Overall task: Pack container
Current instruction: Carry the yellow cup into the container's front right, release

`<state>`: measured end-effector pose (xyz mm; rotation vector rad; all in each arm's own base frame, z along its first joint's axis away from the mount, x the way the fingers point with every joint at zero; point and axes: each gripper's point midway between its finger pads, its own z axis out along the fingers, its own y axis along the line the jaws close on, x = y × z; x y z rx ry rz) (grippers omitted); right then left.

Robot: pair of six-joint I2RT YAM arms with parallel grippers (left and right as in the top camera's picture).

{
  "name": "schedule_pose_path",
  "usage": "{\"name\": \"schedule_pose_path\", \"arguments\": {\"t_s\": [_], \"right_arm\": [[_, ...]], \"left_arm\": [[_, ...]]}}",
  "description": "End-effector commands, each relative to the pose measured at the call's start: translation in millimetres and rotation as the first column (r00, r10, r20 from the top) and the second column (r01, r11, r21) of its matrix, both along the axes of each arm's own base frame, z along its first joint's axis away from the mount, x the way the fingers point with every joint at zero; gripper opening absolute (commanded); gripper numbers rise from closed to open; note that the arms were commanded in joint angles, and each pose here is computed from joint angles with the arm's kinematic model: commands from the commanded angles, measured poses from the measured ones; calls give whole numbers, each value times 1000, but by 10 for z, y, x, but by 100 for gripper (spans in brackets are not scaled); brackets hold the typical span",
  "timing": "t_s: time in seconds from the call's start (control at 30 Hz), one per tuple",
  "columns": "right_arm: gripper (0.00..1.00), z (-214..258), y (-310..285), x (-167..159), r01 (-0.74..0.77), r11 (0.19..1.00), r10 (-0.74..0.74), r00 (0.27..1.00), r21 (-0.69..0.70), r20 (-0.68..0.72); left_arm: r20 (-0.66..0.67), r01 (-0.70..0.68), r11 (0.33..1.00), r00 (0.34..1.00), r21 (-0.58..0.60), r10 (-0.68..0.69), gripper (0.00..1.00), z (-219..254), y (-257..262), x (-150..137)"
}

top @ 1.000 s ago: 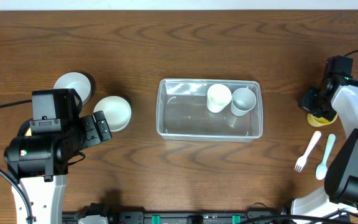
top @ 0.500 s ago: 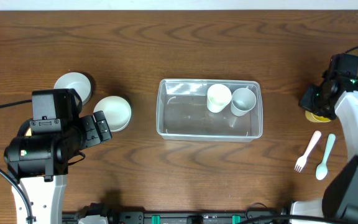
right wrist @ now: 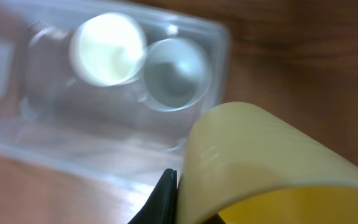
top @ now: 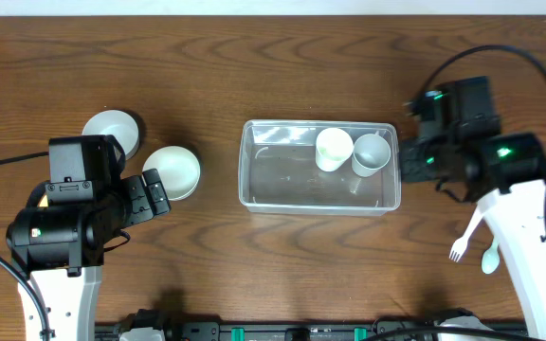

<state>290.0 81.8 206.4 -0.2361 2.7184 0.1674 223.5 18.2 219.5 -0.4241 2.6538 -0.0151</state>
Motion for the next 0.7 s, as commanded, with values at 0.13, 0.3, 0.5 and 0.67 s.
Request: {"name": "schedule_pose_path", "arguments": {"t_s": [0.13, 0.3, 0.5, 0.67], "right_arm": [[1, -76, 550, -296, -273, 961, 271, 961, -40, -51], [3, -218, 599, -349, -294, 954, 288, 952, -52, -106], [2, -557, 555, -308, -271, 961, 255, 949, -64, -186], [2, -775, 580, -237, -263, 962, 241, 944, -72, -226]], "left_arm": [[4, -11, 1000, 1000, -3, 11, 98, 25, 7, 10], [4, -10, 1000, 1000, -3, 10, 98, 24, 6, 7], [0, -11, 1000, 1000, -3, 11, 98, 20, 6, 2], [-2, -11, 1000, 1000, -3, 11, 98, 18, 6, -5]]}}
